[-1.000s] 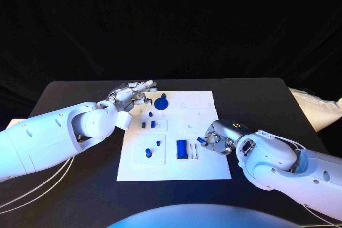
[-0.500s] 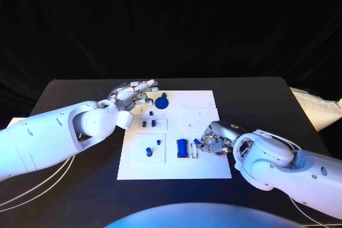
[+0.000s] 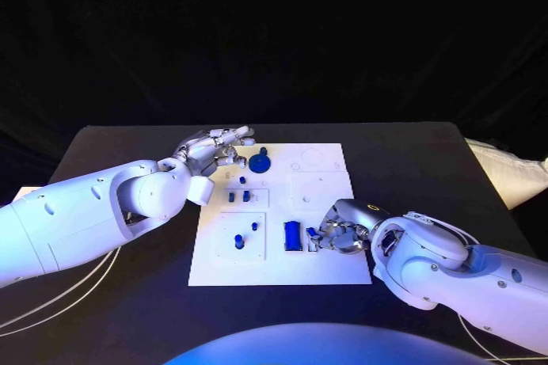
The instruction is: Assemble the parts on the task board
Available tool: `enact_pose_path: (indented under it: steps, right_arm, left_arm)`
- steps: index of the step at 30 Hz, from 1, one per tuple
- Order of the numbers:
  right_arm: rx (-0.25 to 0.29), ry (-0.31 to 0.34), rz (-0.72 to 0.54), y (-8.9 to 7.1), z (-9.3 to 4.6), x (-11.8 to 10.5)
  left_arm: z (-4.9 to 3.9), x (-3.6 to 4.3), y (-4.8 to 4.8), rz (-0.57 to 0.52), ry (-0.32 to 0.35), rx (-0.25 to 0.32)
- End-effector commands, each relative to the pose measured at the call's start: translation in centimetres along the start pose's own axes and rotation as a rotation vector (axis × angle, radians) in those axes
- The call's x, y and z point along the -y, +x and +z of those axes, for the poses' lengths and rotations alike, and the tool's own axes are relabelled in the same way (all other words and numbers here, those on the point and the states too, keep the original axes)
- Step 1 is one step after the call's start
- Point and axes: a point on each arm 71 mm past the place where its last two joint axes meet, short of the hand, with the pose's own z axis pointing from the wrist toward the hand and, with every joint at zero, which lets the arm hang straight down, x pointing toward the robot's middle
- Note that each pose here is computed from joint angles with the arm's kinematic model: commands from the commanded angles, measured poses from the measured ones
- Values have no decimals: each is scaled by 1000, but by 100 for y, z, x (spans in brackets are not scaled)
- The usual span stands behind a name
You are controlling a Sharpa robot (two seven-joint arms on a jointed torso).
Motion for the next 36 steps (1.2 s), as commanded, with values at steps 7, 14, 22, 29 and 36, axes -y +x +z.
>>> enact_pose_path:
  steps: [7, 14, 22, 29, 36]
  right_arm:
    - [-15, 5, -5, 37, 0, -1]
    - [-15, 6, 5, 57, 11, -2]
    - [-9, 2, 15, 61, 14, -16]
    - [7, -2, 32, 53, 15, -28]
    - [24, -5, 45, 43, 14, -35]
  left_arm:
    - [4, 1, 34, 2, -1, -29]
    - [4, -1, 32, 2, -3, -30]
    - [4, -4, 36, 2, -8, -33]
    - [5, -5, 42, 9, -10, -43]
    - [6, -8, 44, 14, -13, -49]
